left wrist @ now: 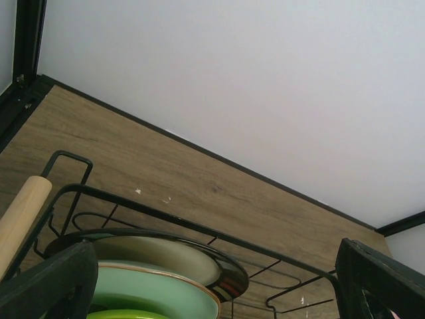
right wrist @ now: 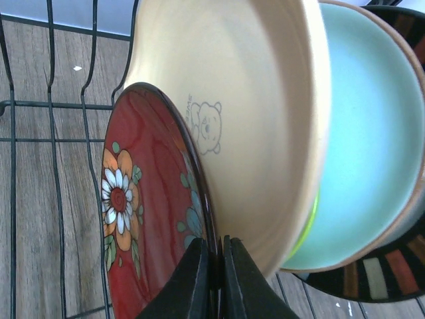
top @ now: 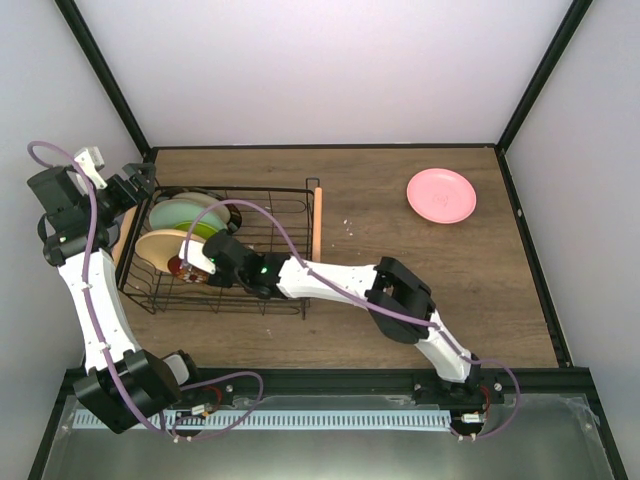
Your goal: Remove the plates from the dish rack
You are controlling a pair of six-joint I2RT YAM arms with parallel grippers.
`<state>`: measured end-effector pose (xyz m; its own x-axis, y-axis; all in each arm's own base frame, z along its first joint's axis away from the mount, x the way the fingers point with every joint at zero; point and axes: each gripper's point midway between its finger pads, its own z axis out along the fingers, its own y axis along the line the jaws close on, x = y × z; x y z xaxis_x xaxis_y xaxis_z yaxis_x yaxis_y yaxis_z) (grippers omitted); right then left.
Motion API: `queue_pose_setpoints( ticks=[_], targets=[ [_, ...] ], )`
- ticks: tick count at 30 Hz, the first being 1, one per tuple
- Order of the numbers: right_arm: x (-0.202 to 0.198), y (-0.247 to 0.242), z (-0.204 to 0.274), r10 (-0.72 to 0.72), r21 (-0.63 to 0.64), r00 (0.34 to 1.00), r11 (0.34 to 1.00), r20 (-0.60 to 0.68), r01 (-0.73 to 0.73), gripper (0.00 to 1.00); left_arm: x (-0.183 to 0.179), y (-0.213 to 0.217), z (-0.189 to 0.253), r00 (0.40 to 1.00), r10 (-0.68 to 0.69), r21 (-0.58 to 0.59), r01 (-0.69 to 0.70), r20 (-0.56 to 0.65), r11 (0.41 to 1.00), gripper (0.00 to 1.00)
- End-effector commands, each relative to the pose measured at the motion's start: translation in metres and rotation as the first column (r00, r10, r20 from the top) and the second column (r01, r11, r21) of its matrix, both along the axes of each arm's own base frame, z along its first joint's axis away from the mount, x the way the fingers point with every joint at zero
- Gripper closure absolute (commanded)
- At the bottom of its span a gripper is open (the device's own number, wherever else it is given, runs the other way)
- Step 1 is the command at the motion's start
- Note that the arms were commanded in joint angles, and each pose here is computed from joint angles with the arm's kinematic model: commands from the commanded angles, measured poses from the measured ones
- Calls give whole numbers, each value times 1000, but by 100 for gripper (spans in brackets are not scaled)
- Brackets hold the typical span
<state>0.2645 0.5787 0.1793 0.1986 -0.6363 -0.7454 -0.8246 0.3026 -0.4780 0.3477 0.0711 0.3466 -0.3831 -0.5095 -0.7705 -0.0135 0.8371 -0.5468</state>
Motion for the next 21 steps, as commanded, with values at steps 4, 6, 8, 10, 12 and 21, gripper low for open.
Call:
queue_pose_setpoints(
  ticks=[4, 6, 8, 10, 12, 21],
  targets=[
    [-12, -11, 71, 25, 101, 999, 995, 39, -29, 99, 0, -5, 9, 999, -19, 0, 19, 36, 1000, 0],
    [-17, -14, 76, 41, 108, 999, 993, 28, -44, 99, 1, -4, 10, 999, -19, 0, 19, 39, 1000, 0],
    [-22, -17, 79, 58, 105, 998, 993, 21, -60, 99, 1, -4, 9, 999, -19, -2, 19, 38, 1000, 0],
    [-24, -21, 82, 65, 103, 998, 992, 11, -66, 99, 2, -5, 9, 999, -22, -3, 22, 38, 1000, 0],
    [-29, -24, 87, 76, 107, 997, 991, -2, -75, 99, 2, -4, 9, 999, -21, -3, 21, 39, 1000, 0],
    [-51, -46, 115, 141, 163, 989, 978, -35, -133, 99, 3, -5, 9, 999, -26, -12, 27, 45, 1000, 0]
  ],
)
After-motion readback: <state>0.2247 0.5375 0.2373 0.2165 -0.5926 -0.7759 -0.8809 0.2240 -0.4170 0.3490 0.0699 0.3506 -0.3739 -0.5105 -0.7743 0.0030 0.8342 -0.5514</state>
